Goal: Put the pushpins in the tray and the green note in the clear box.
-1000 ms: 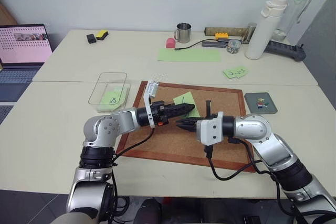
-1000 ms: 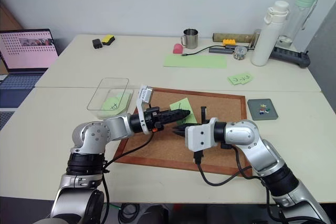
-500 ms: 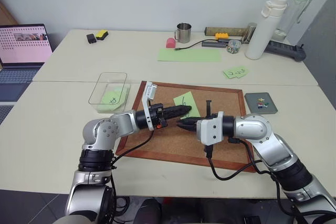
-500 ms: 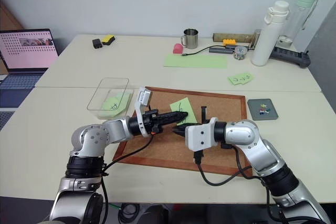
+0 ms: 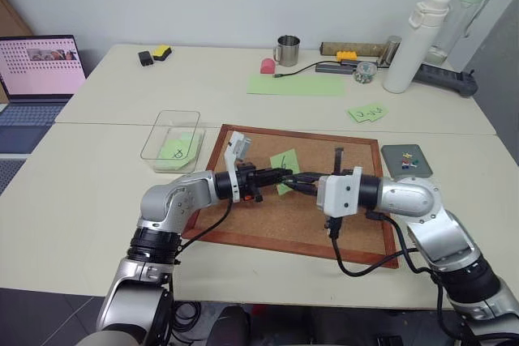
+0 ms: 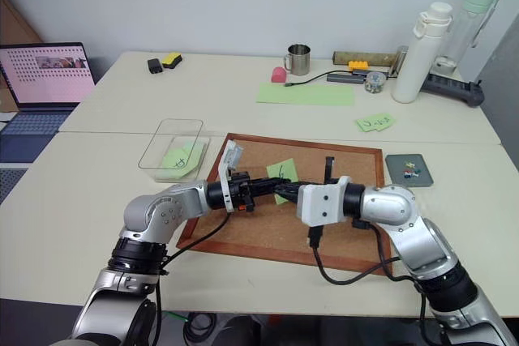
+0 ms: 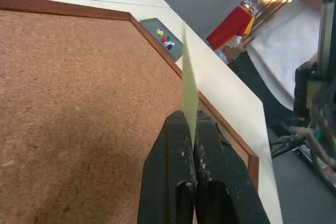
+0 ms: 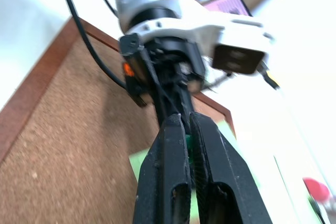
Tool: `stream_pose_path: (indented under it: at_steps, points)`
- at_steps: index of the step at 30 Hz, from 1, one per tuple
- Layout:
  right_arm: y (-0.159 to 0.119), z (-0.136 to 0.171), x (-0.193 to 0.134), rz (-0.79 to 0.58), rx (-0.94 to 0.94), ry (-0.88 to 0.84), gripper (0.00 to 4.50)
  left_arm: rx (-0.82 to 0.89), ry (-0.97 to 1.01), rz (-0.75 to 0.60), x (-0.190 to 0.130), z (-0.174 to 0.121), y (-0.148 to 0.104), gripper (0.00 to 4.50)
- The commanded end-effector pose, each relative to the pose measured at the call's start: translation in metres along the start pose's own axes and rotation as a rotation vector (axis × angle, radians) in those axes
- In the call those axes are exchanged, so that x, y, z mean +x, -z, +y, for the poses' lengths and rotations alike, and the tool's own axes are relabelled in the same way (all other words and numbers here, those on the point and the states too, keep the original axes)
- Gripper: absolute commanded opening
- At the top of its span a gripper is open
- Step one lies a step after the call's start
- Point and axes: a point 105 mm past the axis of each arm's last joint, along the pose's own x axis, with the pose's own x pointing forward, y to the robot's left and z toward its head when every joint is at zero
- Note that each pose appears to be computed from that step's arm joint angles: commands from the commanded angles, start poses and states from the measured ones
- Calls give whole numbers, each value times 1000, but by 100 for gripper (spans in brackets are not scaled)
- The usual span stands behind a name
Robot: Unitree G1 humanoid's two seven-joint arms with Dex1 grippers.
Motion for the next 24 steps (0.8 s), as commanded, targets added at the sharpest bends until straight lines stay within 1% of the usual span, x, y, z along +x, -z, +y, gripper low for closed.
stream_pose_path:
  at_steps: [1, 2, 4, 6, 9, 13, 16, 20, 21, 23, 24]
  points:
    - [6, -25, -27, 7, 130, 233, 0, 113, 84, -64, 7, -20, -31, 0]
    - [15, -38, -39, 26, 219, 347, 0, 145, 106, -76, 9, -27, -39, 0]
    - [34, -52, -59, 75, 331, 491, 0, 186, 139, -99, 12, -38, -51, 0]
    - [60, -64, -85, 144, 454, 640, 0, 293, 171, -82, 16, -51, -56, 0]
    - [95, -75, -123, 238, 631, 856, 0, 475, 222, -38, 24, -68, -54, 0]
    - [133, -75, -158, 330, 814, 1028, 0, 693, 293, 50, 32, -80, -32, 0]
    - [154, -70, -168, 372, 921, 1063, 0, 778, 337, 79, 39, -85, -19, 0]
    - [167, -71, -166, 354, 1018, 1073, 0, 818, 346, 82, 45, -85, -16, 0]
    - [169, -72, -165, 354, 1031, 1070, 26, 826, 345, 86, 46, -84, -16, 0]
    - [174, -69, -159, 350, 1069, 1052, 58, 844, 340, 94, 46, -82, -14, 0]
    - [177, -69, -158, 353, 1078, 1048, 89, 848, 336, 100, 46, -80, -13, 0]
